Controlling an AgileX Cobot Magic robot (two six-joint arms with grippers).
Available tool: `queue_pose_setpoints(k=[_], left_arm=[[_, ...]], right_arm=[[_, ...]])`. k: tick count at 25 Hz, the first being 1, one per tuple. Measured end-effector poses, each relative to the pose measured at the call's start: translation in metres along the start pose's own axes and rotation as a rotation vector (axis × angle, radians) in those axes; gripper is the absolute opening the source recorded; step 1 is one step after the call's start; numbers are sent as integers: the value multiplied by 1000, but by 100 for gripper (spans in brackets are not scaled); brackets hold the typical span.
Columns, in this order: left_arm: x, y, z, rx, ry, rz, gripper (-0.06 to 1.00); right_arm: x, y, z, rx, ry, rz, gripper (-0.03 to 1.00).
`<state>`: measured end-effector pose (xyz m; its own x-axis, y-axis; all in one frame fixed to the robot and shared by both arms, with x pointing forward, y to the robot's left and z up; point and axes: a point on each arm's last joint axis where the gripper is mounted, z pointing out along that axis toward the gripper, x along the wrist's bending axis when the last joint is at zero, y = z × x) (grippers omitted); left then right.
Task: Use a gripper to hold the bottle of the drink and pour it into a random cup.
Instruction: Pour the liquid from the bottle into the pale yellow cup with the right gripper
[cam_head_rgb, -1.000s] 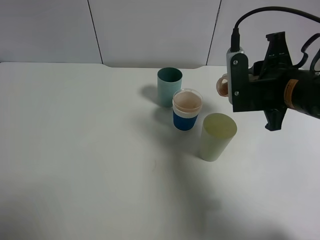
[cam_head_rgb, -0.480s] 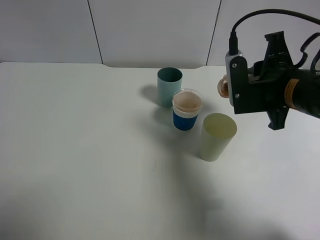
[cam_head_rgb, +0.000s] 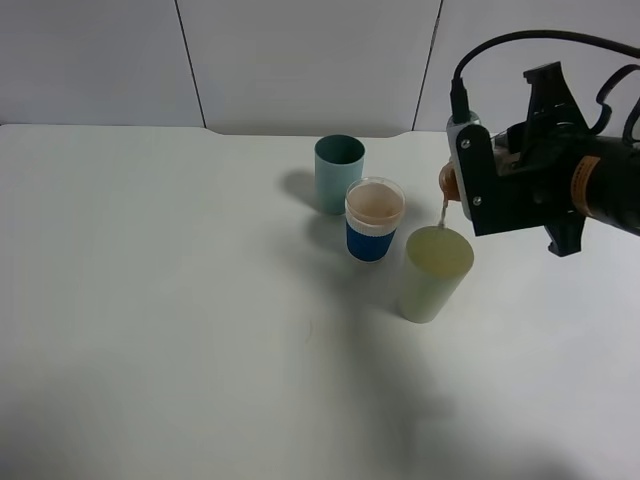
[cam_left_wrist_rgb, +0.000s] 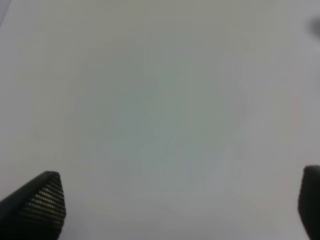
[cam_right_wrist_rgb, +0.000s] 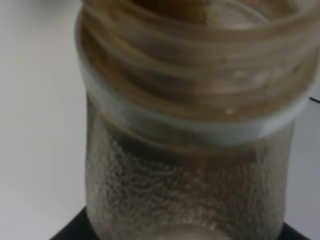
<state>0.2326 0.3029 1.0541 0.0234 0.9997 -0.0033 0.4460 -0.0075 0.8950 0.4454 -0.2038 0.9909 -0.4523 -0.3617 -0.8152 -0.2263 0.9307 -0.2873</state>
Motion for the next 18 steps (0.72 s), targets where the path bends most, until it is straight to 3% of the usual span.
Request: queue_pose_setpoints(k=[18], left_arm=[[0,0,0,0,0,0,93]], right_arm=[[0,0,0,1,0,-64,35]])
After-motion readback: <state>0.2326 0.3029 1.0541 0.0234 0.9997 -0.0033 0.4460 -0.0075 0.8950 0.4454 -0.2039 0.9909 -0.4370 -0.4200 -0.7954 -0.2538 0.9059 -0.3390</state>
